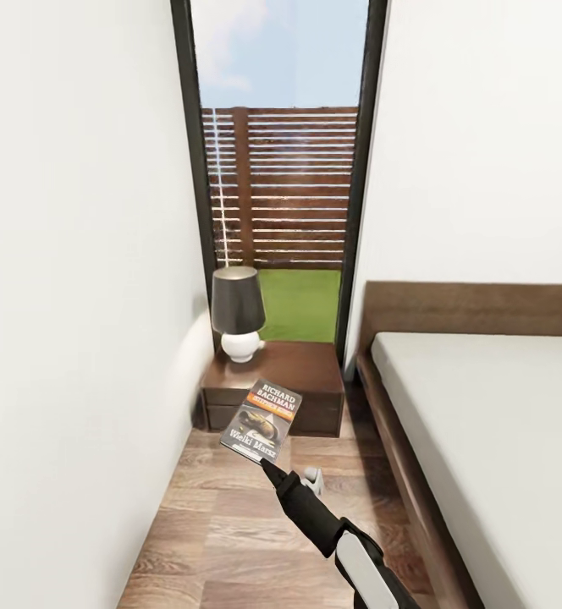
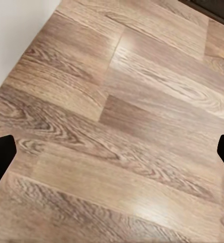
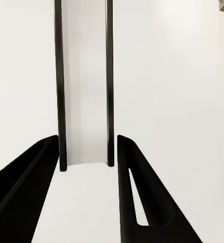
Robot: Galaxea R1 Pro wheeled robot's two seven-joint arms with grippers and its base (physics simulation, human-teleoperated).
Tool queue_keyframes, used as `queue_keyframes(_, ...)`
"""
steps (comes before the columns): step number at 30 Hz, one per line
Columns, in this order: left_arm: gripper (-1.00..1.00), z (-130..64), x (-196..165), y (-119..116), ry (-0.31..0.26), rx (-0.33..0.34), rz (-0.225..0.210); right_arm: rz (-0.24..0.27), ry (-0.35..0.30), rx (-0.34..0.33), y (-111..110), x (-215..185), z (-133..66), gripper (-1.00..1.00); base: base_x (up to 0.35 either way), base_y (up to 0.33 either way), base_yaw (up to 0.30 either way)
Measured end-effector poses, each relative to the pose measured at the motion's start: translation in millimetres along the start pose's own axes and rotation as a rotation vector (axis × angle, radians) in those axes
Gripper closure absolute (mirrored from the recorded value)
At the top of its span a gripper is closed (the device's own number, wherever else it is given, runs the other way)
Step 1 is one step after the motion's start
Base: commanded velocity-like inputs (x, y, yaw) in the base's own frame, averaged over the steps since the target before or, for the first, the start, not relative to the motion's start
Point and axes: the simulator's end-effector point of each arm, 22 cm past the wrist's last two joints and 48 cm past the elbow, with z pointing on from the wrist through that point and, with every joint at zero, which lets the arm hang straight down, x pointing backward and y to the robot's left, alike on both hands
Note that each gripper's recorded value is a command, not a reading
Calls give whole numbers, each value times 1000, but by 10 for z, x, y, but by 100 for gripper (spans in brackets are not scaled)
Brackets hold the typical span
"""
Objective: In the bedroom, move the book from the bed onto either nightstand, and place the two sandals side by side next to the bed.
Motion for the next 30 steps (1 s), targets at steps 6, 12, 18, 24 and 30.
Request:
queue_keyframes(6,-100,0,0,0,0,0,0,0,0,1,-2,0,0,100,239,0,0)
queue_keyframes(12,-100,0,0,0,0,0,0,0,-1,2,-4,-3,-1,100,239,0,0)
queue_keyframes(18,-100,0,0,0,0,0,0,0,-1,3,-10,0,-1,100,239,0,0)
queue_keyframes(24,-100,0,0,0,0,0,0,2,0,3,-12,0,-3,100,239,0,0)
queue_keyframes(30,-100,0,0,0,0,0,0,1,-1,0,-4,-3,-2,100,239,0,0)
